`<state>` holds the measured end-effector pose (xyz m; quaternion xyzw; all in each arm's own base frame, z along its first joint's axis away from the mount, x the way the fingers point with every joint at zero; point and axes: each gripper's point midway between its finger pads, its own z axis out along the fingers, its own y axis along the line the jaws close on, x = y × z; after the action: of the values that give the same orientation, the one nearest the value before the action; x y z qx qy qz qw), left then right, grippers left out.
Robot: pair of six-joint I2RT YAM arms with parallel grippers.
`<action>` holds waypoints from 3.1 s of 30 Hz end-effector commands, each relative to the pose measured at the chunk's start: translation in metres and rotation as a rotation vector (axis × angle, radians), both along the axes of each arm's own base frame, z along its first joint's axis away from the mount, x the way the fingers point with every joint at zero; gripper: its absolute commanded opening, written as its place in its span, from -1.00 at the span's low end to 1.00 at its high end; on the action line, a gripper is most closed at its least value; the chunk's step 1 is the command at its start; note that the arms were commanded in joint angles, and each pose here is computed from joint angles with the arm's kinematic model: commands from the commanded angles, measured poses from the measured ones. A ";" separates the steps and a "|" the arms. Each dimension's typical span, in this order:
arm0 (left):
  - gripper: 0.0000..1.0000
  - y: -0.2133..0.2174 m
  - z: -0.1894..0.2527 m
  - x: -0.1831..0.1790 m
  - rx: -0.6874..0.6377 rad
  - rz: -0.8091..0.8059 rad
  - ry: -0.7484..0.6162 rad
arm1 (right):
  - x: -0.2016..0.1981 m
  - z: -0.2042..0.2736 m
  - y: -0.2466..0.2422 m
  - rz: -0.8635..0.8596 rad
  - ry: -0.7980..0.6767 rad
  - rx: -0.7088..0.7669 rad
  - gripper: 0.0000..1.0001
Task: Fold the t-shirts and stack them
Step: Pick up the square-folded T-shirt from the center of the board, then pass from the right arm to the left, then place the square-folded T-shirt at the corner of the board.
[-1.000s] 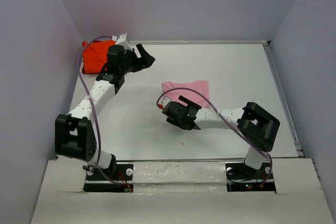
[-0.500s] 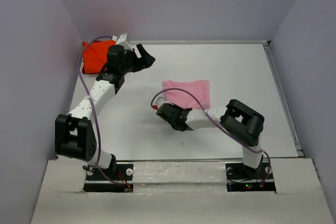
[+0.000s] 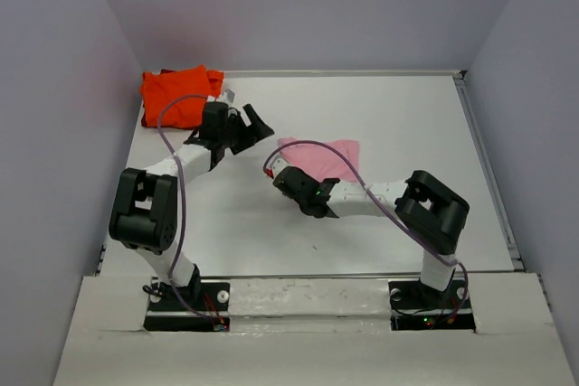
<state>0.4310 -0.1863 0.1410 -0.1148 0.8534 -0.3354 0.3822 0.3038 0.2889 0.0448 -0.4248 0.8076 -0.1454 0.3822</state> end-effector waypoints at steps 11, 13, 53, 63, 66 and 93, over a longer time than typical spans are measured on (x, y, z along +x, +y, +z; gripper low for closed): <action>0.82 -0.030 -0.025 -0.054 -0.179 0.002 -0.009 | 0.019 0.067 0.008 -0.015 -0.064 0.179 -1.00; 0.82 -0.030 -0.033 -0.057 -0.191 0.011 -0.005 | 0.018 0.067 0.008 -0.013 -0.062 0.177 -1.00; 0.81 -0.098 -0.065 -0.063 -0.455 -0.048 0.144 | 0.025 0.059 0.004 -0.023 -0.042 0.181 -1.00; -1.00 -0.105 -0.073 -0.058 -0.454 -0.063 0.155 | 0.024 0.056 0.002 -0.031 -0.039 0.178 -1.00; -1.00 -0.106 -0.078 -0.057 -0.440 -0.067 0.157 | 0.024 0.054 0.000 -0.042 -0.037 0.177 -1.00; -1.00 0.044 -0.079 0.152 0.395 -0.018 0.125 | -0.114 -0.001 0.017 -0.145 0.300 0.507 0.66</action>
<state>0.5783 -0.1794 0.0646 -0.0797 0.9013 -0.2294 0.3588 0.2095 0.2845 0.0482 -0.2745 0.8969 0.0601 0.3415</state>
